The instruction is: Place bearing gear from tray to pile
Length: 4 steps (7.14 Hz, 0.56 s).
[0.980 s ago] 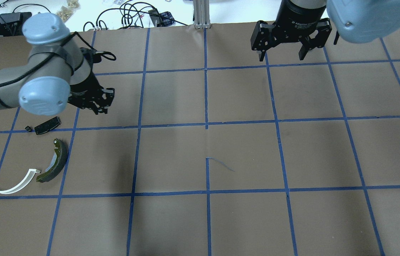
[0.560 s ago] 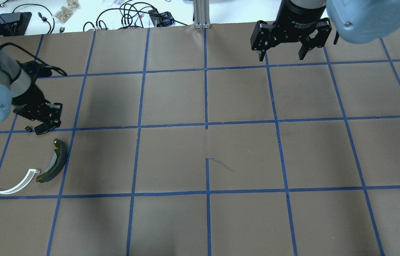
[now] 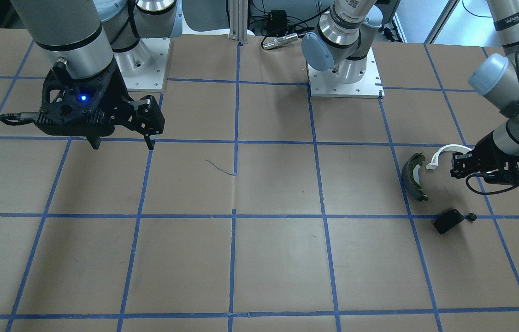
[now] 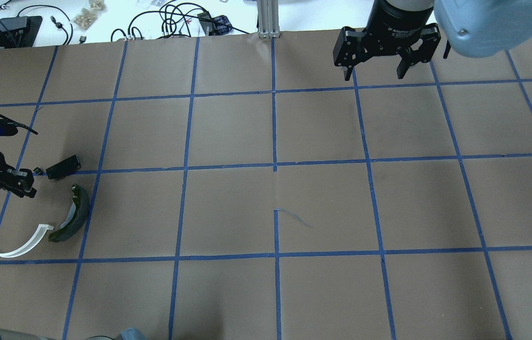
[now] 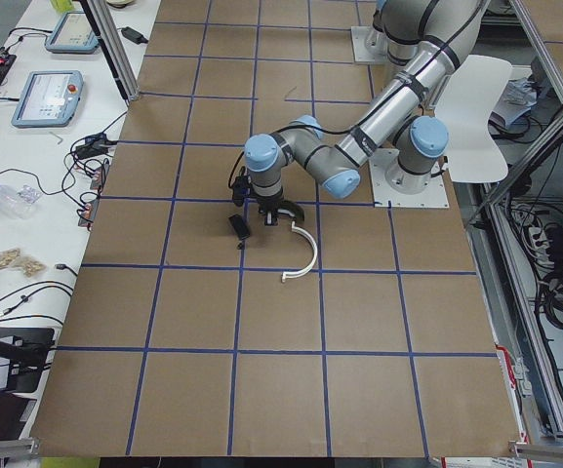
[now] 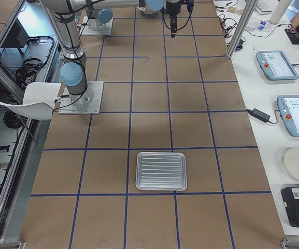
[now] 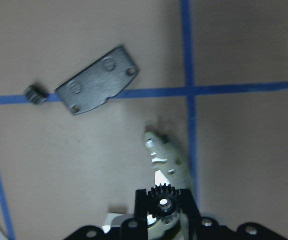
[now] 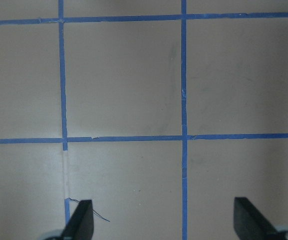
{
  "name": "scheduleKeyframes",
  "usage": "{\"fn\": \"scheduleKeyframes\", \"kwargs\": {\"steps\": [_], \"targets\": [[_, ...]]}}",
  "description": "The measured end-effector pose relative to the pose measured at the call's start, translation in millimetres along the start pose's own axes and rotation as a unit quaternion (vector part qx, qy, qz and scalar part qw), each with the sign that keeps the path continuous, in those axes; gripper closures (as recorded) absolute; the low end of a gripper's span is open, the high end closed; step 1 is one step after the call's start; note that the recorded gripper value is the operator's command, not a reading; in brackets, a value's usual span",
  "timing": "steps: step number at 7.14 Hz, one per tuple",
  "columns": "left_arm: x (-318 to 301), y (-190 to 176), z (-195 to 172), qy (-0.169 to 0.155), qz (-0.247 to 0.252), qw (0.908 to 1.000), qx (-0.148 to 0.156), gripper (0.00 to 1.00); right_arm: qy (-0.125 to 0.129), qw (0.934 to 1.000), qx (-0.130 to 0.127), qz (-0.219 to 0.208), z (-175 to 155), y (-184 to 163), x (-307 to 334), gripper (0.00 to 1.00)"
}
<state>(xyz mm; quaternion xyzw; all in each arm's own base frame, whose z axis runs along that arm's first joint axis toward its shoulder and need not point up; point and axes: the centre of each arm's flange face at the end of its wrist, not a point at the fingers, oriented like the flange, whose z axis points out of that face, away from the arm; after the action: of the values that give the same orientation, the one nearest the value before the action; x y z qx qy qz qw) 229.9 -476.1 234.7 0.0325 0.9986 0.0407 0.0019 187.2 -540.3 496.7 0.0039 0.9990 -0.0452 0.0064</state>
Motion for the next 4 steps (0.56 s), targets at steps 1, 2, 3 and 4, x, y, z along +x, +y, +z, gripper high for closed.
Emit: {"fn": "scheduleKeyframes", "kwargs": {"steps": [1, 2, 3, 4], "targets": [[-2.4, -0.9, 7.7, -0.006, 0.0, 1.0, 0.006, 0.01, 0.0, 1.0, 0.0, 0.0, 0.1, -0.1, 0.1, 0.0], [-3.8, -2.7, 9.1, -0.01, 0.001, 0.9999, 0.011, 0.0, 0.0, 1.0, 0.0, 0.0, -0.1, 0.0, 0.2, 0.0], [-4.2, -4.1, 9.2, -0.012, 0.001, 0.9998, 0.015, 0.0, 0.0, 1.0, 0.0, 0.0, -0.2, 0.0, 0.2, 0.0], [-3.7, -4.7, 7.8, -0.014, 0.001, 0.9998, 0.017, 0.0, 0.001, 1.0, 0.0, 0.0, -0.2, 0.0, 0.2, 0.0]]}}
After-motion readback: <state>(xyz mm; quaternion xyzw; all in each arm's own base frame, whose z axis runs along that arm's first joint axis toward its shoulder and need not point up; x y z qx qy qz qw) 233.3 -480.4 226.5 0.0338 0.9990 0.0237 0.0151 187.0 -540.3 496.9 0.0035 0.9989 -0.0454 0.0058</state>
